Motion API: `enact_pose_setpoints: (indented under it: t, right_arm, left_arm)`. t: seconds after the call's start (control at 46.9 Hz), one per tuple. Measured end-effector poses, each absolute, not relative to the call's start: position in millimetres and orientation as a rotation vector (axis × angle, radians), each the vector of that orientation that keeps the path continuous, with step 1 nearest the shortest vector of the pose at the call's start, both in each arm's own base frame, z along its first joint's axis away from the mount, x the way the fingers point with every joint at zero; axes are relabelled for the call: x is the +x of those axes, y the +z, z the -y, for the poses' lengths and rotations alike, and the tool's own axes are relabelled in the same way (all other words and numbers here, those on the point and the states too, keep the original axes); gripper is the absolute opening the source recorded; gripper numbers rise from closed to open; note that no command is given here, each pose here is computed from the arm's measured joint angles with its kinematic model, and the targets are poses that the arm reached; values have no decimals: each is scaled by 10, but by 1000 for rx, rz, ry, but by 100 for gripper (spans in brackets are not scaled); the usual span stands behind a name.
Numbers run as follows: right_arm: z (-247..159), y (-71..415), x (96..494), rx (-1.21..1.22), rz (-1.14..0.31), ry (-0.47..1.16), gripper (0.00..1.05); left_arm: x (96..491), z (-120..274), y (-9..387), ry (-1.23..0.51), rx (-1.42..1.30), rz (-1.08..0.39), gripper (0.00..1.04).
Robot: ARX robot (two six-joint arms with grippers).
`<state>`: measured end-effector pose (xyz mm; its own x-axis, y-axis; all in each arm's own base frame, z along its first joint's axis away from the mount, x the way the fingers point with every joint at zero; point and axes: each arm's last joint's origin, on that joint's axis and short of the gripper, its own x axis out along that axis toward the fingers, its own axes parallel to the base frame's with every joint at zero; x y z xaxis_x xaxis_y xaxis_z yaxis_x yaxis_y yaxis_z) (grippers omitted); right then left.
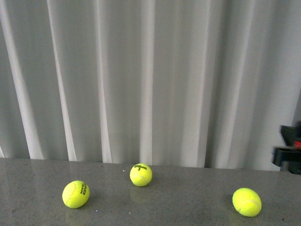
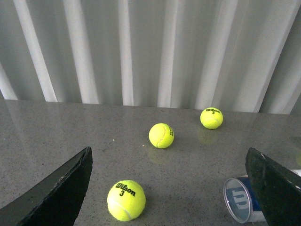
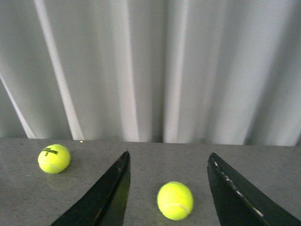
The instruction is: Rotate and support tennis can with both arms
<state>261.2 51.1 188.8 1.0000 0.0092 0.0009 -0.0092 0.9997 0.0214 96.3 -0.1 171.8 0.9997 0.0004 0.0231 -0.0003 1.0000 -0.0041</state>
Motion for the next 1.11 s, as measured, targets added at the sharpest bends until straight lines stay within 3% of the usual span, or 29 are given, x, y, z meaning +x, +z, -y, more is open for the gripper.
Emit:
enact_pose_setpoints:
  t: [0.149, 0.235, 0.682, 1.109]
  right_arm:
    - [-346, 1796, 2352, 5, -15, -4, 23]
    - [-277, 1768, 2164, 1, -11, 12, 3]
    - [-4, 1617, 1613, 0, -16, -3, 3]
    - [-3, 1631, 1378, 0, -12, 1, 3]
  left_arm:
    - [963, 1, 1718, -1, -4, 23, 98]
    - [963, 1, 1718, -1, -4, 23, 98]
    - [962, 1, 1718, -1, -4, 23, 98]
    - [962, 1, 1718, -1, -4, 23, 98]
